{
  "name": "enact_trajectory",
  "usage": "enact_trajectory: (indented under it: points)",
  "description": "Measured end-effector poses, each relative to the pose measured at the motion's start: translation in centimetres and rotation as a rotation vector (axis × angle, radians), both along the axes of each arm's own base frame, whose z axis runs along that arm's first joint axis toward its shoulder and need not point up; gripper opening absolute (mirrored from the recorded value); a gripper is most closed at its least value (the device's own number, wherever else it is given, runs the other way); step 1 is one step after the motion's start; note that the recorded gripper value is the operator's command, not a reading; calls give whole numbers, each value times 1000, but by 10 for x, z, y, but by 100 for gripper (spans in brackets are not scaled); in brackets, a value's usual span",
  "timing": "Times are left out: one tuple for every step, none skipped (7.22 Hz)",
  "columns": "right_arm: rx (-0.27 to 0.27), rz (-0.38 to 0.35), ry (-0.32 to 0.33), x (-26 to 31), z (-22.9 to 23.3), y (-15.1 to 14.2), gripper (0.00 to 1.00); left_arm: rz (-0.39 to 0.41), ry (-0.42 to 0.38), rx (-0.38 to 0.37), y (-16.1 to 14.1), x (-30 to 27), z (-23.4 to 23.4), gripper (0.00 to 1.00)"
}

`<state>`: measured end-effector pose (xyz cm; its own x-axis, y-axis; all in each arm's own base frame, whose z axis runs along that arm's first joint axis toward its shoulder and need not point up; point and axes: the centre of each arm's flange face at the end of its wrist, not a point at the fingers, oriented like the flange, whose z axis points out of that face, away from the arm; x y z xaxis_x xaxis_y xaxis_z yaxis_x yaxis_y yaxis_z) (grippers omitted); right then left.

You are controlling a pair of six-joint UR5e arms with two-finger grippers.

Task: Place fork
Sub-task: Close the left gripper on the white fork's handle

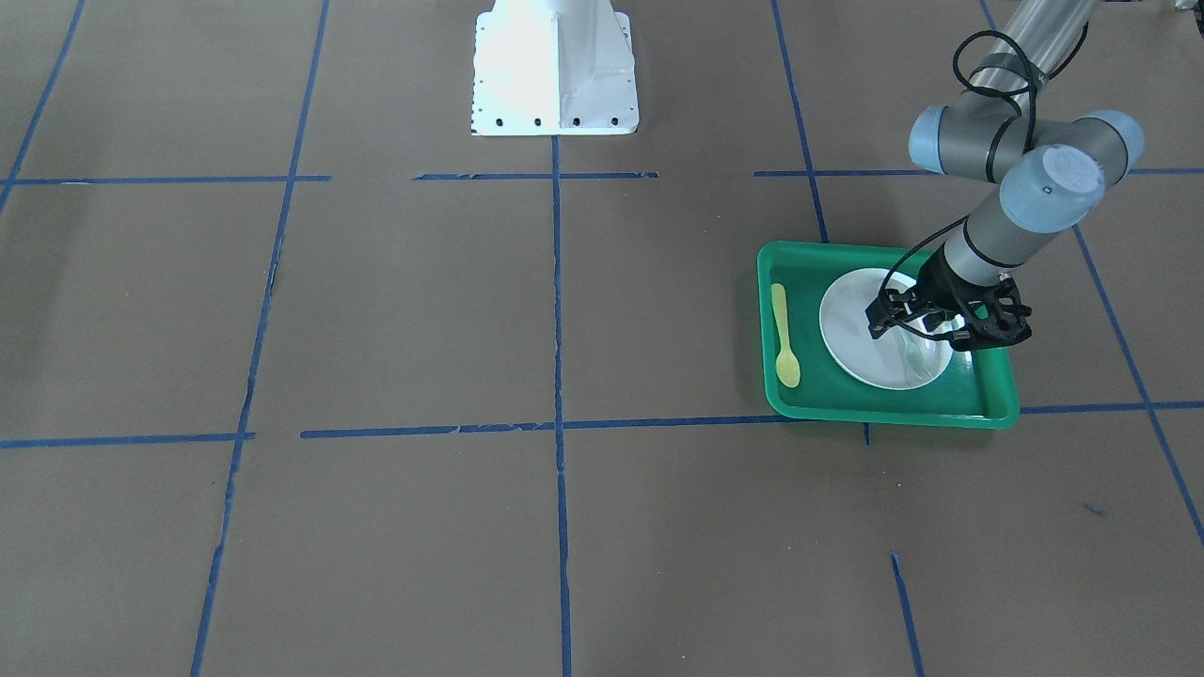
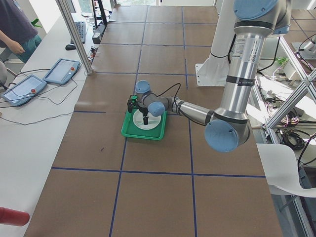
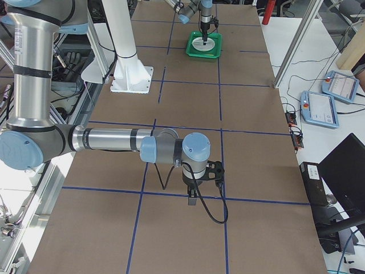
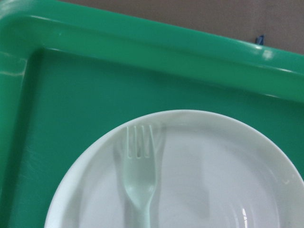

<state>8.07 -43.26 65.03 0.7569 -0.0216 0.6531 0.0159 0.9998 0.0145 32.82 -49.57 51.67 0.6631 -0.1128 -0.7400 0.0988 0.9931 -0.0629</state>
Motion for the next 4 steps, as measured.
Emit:
enact_trajectory:
  points:
    - [0, 0, 0, 0, 0, 0, 100, 1, -4, -3, 0, 0, 3, 61]
    - [0, 0, 0, 0, 0, 0, 100, 1, -6, -4, 0, 1, 5, 46]
    - [0, 0, 0, 0, 0, 0, 100, 2, -8, -5, 0, 1, 6, 27]
    - [0, 0, 0, 0, 0, 0, 100, 1, -8, -6, 0, 1, 6, 11]
